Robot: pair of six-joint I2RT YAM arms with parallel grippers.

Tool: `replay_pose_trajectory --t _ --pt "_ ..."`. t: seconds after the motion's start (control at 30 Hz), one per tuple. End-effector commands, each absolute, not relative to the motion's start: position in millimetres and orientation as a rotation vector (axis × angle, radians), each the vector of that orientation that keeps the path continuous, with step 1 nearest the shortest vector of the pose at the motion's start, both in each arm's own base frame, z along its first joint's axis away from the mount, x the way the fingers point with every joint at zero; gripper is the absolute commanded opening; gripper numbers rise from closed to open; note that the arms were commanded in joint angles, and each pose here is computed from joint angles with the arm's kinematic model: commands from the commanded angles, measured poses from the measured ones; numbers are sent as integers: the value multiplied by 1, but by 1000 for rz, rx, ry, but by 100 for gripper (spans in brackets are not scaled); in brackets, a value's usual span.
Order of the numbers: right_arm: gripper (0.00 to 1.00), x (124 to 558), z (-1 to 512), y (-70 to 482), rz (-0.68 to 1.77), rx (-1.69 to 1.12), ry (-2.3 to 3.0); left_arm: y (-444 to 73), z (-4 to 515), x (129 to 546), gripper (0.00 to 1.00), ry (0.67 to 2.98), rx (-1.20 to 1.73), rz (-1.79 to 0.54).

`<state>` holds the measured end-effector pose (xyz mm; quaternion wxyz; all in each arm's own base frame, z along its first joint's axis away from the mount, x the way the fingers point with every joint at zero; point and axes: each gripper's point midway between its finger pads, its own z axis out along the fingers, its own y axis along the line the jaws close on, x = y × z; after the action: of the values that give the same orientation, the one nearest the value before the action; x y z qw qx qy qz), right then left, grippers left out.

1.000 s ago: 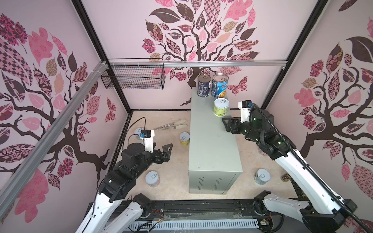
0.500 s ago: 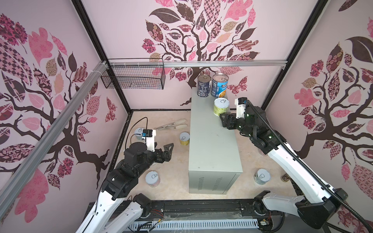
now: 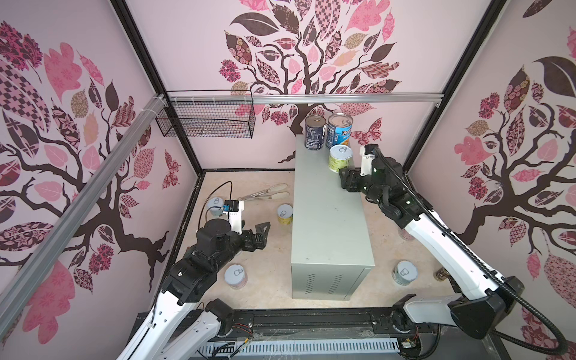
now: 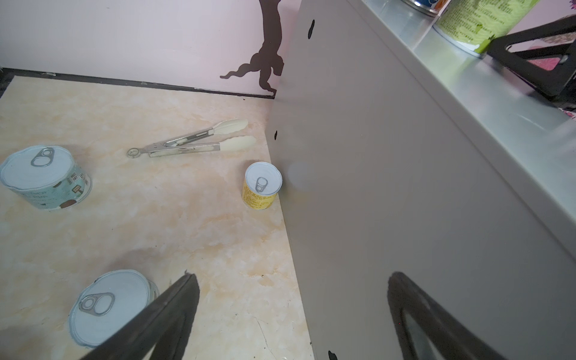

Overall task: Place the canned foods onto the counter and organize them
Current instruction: 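Open the right gripper and draw it back from the green-labelled can, then move the left gripper toward the yellow can while the right gripper lowers beside the cabinet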

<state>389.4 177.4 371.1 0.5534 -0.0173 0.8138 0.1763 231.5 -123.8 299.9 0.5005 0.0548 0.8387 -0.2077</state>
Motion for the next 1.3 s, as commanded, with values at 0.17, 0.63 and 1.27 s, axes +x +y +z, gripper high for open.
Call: replay_pose_trajectory --t 0.17,0.63,1.27 --pt "69 406 363 191 402 -75 1945 -130 285 234 98 2043 158 -510" --pt "71 414 361 191 365 -78 1950 -132 266 239 98 2091 158 -493" --pt "90 348 409 175 504 -134 1820 -131 263 255 98 2160 121 -418"
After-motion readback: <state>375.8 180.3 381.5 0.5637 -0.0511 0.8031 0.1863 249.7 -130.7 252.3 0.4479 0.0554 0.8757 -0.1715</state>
